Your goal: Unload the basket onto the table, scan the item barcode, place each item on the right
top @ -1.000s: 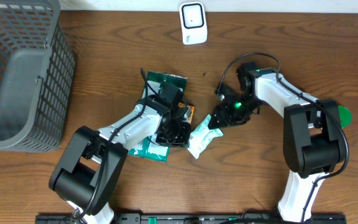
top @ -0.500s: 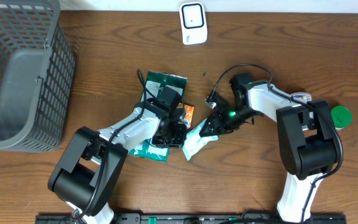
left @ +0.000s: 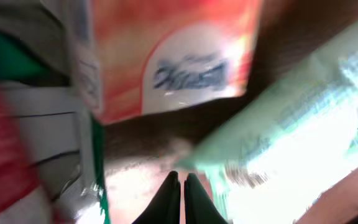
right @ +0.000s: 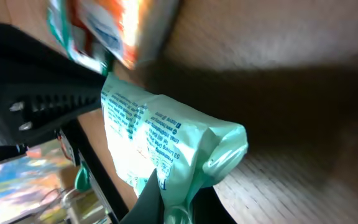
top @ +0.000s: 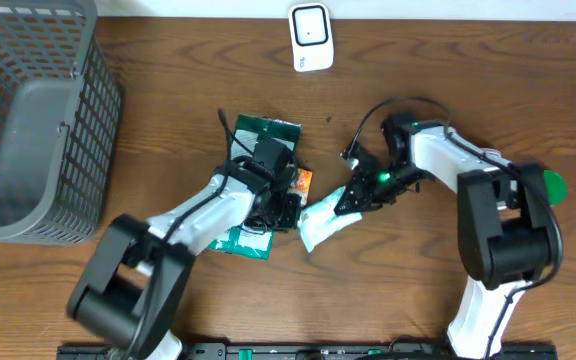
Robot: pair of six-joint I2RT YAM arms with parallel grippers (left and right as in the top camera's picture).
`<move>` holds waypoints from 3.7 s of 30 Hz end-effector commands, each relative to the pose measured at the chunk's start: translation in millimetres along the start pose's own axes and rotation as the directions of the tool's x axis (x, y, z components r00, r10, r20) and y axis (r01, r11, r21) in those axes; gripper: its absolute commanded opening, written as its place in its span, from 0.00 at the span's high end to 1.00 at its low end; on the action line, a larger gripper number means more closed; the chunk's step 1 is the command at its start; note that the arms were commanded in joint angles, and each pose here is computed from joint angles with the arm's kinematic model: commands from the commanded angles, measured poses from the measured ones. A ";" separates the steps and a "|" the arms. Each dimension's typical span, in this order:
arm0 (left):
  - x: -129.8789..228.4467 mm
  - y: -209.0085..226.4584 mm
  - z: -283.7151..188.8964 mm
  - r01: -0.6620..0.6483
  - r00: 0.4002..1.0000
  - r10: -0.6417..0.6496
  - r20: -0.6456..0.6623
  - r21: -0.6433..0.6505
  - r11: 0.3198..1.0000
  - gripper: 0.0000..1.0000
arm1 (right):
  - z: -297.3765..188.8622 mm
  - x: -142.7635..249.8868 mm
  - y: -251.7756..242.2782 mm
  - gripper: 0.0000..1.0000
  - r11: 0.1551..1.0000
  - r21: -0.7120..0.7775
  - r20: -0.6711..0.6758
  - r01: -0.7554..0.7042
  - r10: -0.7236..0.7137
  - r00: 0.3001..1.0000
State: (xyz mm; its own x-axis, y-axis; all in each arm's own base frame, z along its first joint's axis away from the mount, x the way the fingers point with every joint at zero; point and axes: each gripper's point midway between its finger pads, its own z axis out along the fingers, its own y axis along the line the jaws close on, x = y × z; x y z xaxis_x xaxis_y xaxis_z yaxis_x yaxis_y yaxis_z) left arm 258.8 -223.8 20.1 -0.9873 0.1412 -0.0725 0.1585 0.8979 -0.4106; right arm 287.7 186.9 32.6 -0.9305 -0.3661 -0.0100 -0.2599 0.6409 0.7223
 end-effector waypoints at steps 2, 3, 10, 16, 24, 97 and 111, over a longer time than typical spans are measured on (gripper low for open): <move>-40.1 -12.3 -74.5 -0.028 0.954 0.045 0.295 -0.062 0.998 0.92 | -51.6 -26.2 32.1 0.99 0.979 0.108 0.140 0.174 -0.188 0.972; -47.2 -16.5 -97.0 -0.035 0.928 0.058 0.367 -0.069 0.997 0.92 | -62.5 -28.0 37.0 0.99 0.967 0.160 0.159 0.200 -0.225 0.961; -69.1 11.1 -249.4 0.103 0.658 0.007 0.753 -0.099 0.990 0.93 | -154.7 -37.3 111.6 0.99 0.848 0.388 0.354 0.362 -0.500 0.790; -77.0 66.2 -338.2 0.293 0.497 -0.081 0.864 -0.079 0.953 0.93 | -240.1 -45.3 149.8 0.99 0.718 0.639 0.375 0.274 -0.603 0.704; -78.5 126.9 -359.2 0.454 0.418 -0.148 0.896 -0.065 0.889 0.62 | -318.6 -86.1 169.7 0.99 0.465 0.883 0.363 0.067 -0.764 0.534; -99.9 182.2 -296.2 0.555 0.542 -0.253 0.801 -0.115 0.824 0.16 | -90.1 -337.3 26.7 0.99 -0.569 0.786 -0.555 0.241 -0.478 0.681; -99.9 182.2 -296.1 0.555 0.542 -0.253 0.801 -0.115 0.824 0.16 | -192.1 -331.1 118.0 0.99 -0.504 0.841 -0.245 -0.197 -0.679 0.692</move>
State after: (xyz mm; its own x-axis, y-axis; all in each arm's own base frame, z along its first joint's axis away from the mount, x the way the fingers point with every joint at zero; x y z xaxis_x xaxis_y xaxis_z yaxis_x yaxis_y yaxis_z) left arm 382.2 45.8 219.2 -0.5772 -0.4845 -0.6574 -0.4108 0.8680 -0.2790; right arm 628.5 262.1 169.3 -0.4148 -0.8930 -0.1748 -0.0294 0.2051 -0.9783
